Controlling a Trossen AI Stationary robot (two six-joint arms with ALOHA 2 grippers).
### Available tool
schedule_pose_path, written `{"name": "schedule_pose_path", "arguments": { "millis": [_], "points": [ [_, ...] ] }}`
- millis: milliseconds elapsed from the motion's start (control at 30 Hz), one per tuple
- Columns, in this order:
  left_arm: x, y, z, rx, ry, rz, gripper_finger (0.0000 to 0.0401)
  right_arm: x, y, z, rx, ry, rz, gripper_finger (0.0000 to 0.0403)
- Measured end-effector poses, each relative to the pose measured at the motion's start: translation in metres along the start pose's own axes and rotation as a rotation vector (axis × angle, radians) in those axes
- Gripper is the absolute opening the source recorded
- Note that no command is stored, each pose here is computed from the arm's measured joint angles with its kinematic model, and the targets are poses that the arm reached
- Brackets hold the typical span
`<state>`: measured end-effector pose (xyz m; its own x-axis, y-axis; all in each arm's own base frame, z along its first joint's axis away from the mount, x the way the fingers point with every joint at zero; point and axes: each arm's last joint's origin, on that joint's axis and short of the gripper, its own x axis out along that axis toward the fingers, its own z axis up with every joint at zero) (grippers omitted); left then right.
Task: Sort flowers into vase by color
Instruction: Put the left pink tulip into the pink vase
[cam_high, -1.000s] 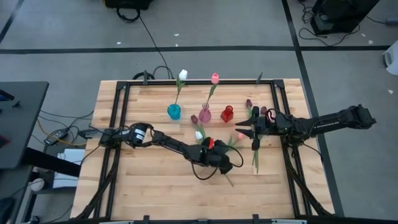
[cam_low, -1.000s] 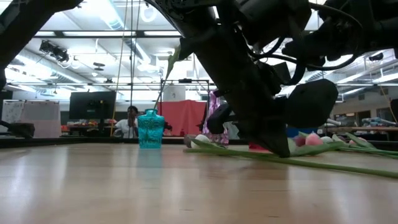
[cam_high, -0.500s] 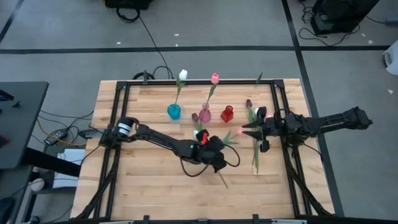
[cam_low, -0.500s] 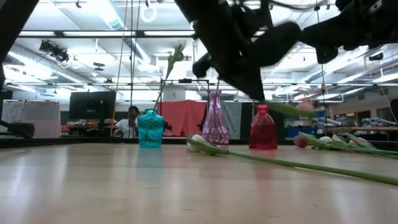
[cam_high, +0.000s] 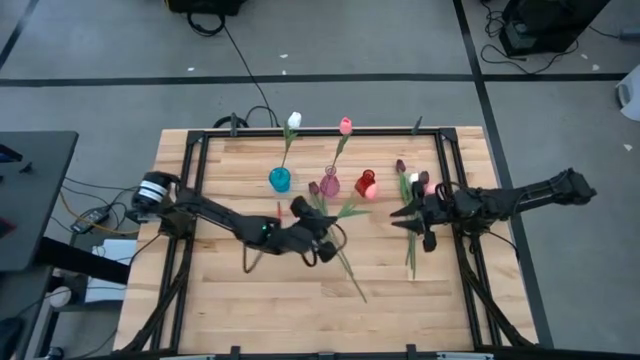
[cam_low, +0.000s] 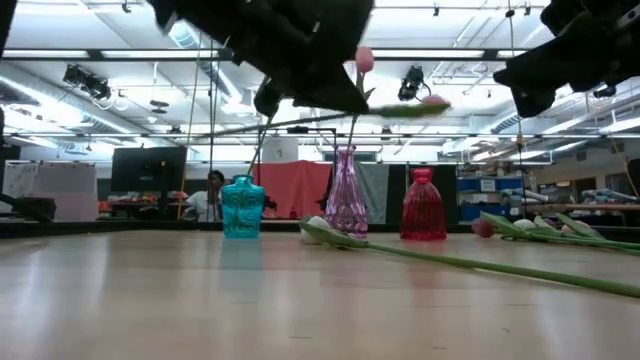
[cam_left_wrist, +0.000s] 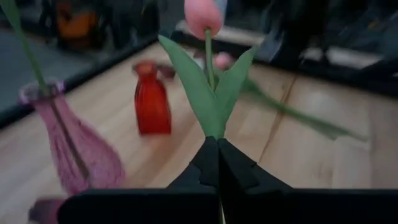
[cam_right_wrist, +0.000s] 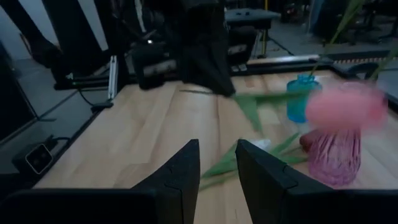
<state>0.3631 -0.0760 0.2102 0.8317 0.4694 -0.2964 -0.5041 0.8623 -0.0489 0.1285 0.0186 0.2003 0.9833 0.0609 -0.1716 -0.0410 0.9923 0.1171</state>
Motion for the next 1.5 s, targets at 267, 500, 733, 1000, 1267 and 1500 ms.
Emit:
{"name": "schedule_pose_path", "arguments": {
  "millis": [267,500,733,1000,1267,1500],
  "points": [
    [-0.019,0.018,-0.009,-0.021,-0.308,-0.166,0.0000,0.015,0.001,-0.008,0.040,0.069,-0.010,0.0118],
    [-0.010,0.014,-0.001,-0.011,-0.334,-0.255,0.0000,0.037,0.004,0.000,0.022,-0.053,0.004,0.0118],
    [0.016,-0.010,-0.003,0.044,-0.341,-0.271,0.0000,0.057,0.006,-0.005,-0.013,-0.082,0.014,0.0118],
    [0.034,-0.026,-0.002,0.069,-0.359,-0.276,0.0000,0.066,0.006,-0.005,-0.040,-0.135,0.009,0.0118],
    [0.037,-0.028,-0.003,0.072,-0.352,-0.281,0.0006,0.068,0.007,-0.003,-0.075,-0.171,0.023,0.0146],
    [0.037,-0.028,-0.004,0.051,-0.335,-0.284,0.0009,0.067,0.008,-0.001,-0.076,-0.192,0.042,0.0194]
  ]
}}
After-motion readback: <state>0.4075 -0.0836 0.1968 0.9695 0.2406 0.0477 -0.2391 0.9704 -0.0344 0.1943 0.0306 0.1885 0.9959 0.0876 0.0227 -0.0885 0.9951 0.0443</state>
